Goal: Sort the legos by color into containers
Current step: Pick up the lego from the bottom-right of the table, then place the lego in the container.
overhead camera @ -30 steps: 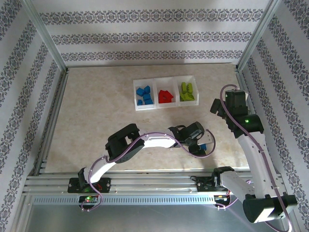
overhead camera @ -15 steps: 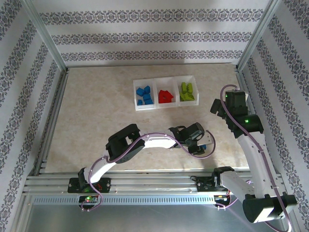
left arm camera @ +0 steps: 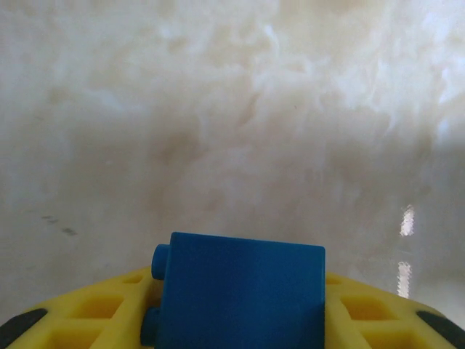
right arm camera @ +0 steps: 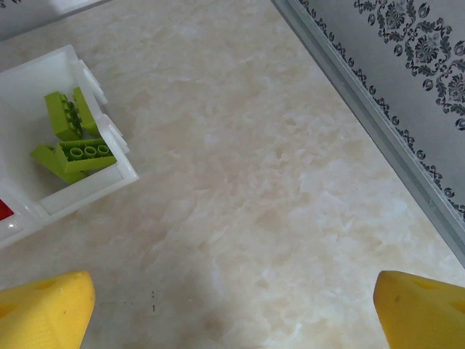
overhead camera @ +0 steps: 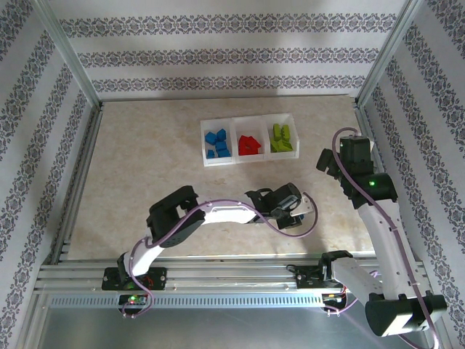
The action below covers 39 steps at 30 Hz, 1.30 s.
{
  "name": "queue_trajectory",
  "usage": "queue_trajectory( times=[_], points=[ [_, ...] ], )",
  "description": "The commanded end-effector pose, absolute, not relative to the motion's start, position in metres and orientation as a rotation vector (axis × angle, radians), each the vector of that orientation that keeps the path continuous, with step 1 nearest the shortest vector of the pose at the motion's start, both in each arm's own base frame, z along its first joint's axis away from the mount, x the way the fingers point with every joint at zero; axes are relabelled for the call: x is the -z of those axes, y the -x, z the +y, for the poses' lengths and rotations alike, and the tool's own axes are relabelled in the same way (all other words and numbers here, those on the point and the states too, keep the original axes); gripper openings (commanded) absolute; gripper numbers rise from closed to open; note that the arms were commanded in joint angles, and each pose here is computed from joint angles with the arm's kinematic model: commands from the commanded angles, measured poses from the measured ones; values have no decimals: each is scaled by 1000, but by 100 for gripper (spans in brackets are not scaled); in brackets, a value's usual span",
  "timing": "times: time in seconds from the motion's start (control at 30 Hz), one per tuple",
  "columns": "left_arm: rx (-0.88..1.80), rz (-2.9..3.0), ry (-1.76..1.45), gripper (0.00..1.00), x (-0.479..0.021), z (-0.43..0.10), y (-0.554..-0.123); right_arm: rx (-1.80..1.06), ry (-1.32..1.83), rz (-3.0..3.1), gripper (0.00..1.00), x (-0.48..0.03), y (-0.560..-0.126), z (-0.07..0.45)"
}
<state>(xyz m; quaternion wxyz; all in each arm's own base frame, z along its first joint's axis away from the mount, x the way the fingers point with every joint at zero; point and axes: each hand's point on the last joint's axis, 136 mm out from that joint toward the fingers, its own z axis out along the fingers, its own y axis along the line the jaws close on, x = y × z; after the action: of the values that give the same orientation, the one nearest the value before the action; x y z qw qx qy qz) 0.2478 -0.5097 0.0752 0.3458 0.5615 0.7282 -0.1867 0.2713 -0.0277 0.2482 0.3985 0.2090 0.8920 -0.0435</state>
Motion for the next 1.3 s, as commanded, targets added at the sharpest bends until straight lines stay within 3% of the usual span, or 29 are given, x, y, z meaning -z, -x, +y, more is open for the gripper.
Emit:
queue_trajectory(
  times=[0.0, 0.47, 0.8, 1.27],
  points=[
    [450, 1893, -1315, 46, -119, -487, -272, 96, -560, 2251, 98, -245, -269, -29],
    [312, 2036, -919, 46, -164, -365, -378, 71, -560, 2258, 98, -243, -267, -26],
    [234, 2148, -633, 45, -163, -280, -456, 44, -572, 2267, 98, -236, -268, -23],
    [219, 2335, -383, 46, -124, -235, -512, 4, -577, 2280, 98, -230, -270, -17]
  ],
)
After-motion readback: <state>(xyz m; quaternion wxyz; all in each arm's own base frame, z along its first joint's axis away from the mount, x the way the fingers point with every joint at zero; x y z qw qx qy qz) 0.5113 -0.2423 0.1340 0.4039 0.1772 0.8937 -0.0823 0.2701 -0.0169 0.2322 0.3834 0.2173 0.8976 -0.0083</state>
